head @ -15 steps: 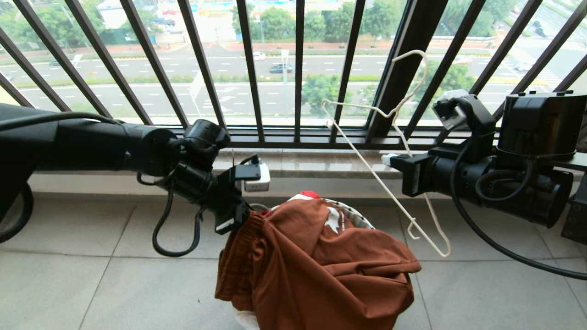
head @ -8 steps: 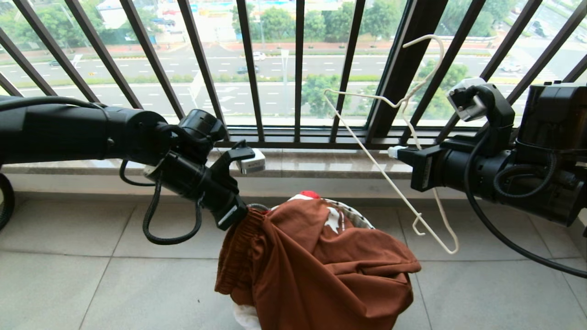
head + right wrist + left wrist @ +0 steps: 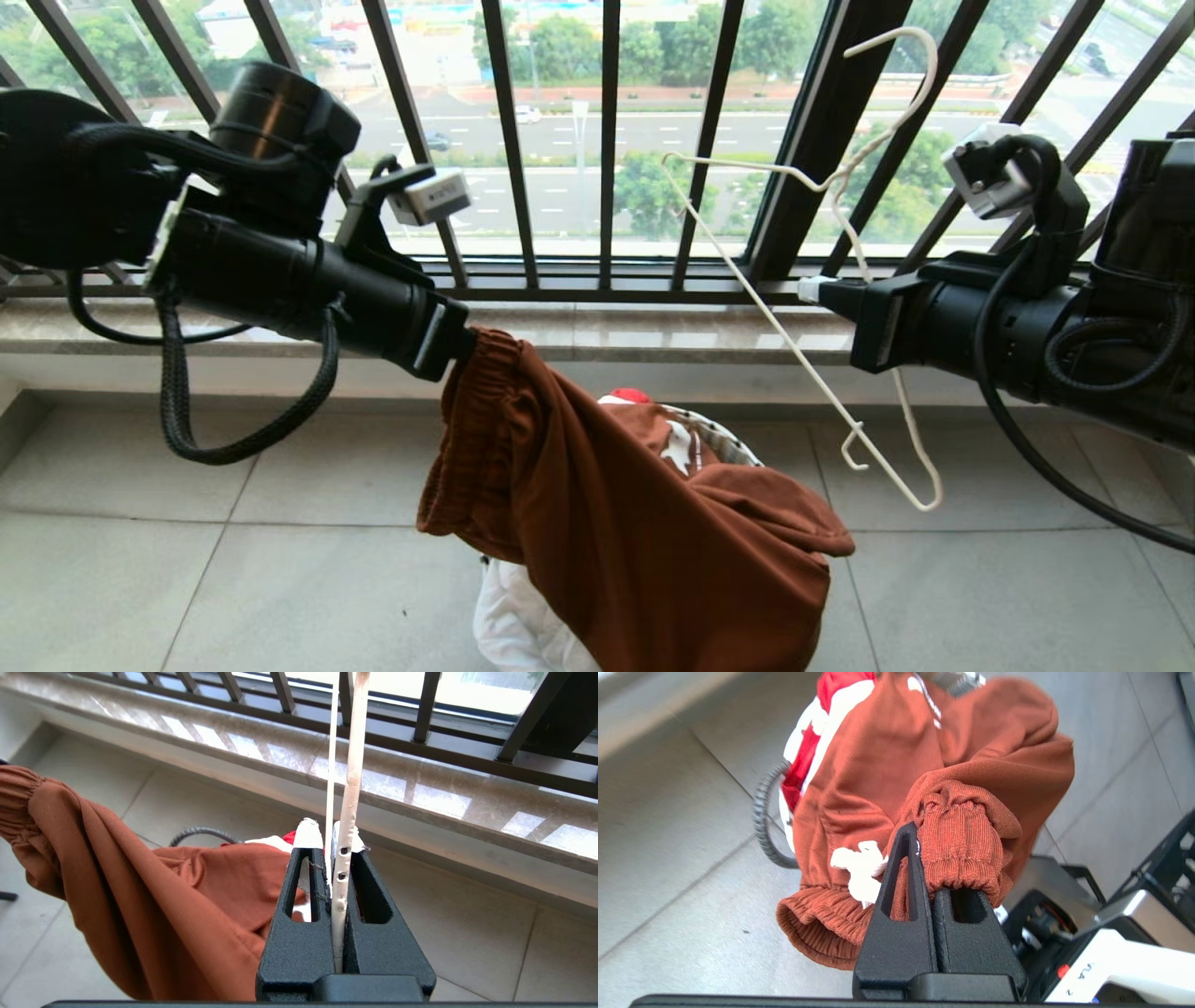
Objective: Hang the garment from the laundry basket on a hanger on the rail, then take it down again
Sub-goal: Pick up clothes from the basket, then hang the clothes on the clothes rack
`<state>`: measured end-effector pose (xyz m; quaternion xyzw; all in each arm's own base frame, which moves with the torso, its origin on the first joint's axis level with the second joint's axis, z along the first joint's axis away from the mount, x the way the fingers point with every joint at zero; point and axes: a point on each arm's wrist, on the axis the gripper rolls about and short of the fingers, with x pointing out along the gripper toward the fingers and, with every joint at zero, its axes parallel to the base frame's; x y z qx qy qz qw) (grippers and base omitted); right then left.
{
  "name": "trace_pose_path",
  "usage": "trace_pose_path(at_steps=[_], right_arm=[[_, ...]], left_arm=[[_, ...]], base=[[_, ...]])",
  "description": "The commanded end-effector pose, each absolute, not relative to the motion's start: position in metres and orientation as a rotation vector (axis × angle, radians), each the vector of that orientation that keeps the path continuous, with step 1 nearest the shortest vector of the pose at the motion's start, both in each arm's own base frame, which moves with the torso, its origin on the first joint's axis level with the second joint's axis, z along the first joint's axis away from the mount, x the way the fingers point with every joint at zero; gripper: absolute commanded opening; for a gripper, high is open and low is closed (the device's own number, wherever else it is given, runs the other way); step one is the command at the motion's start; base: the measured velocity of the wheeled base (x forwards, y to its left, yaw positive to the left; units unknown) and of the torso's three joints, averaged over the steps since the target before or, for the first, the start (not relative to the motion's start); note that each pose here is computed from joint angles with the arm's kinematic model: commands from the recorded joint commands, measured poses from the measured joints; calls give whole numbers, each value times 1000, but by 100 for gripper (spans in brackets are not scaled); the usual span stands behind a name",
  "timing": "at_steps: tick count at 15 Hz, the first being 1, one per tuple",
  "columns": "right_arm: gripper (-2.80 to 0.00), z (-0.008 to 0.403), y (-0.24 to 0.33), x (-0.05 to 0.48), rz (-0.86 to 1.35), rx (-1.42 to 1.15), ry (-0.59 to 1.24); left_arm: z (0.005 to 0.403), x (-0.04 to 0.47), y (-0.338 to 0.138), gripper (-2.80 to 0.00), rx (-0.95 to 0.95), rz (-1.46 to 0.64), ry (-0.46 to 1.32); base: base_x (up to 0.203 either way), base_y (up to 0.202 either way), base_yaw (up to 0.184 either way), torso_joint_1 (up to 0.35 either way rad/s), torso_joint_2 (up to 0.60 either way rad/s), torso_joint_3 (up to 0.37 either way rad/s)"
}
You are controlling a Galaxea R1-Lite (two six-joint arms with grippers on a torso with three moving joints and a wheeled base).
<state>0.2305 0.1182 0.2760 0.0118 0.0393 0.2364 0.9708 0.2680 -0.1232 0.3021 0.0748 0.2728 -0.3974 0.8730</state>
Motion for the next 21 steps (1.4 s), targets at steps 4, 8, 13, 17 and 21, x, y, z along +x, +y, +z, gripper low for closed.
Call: trace_pose_path(at_steps=[4,8,13,17,21], right_arm=[[-280,314,105,205,481,153,-7],[-280,332,94,184,488,184,-79],[-280,340,88,171,493,191,-83],[-280,343,87,166,499,195,-95],[-280,345,85,162,502,197,-106]], left_arm=[[359,241,-120,-280,151,-706,372],[390,240,-136,-280,114,-534,257],[402,244,-163,-280,83,-300,88],[415,244,-169,-280,55,-168,-37],[435,239,-168,-280,51,-25,-201]], base=[[0,0,0,0,0,0],[0,0,0,0,0,0],[0,0,0,0,0,0],[0,0,0,0,0,0],[0,0,0,0,0,0]])
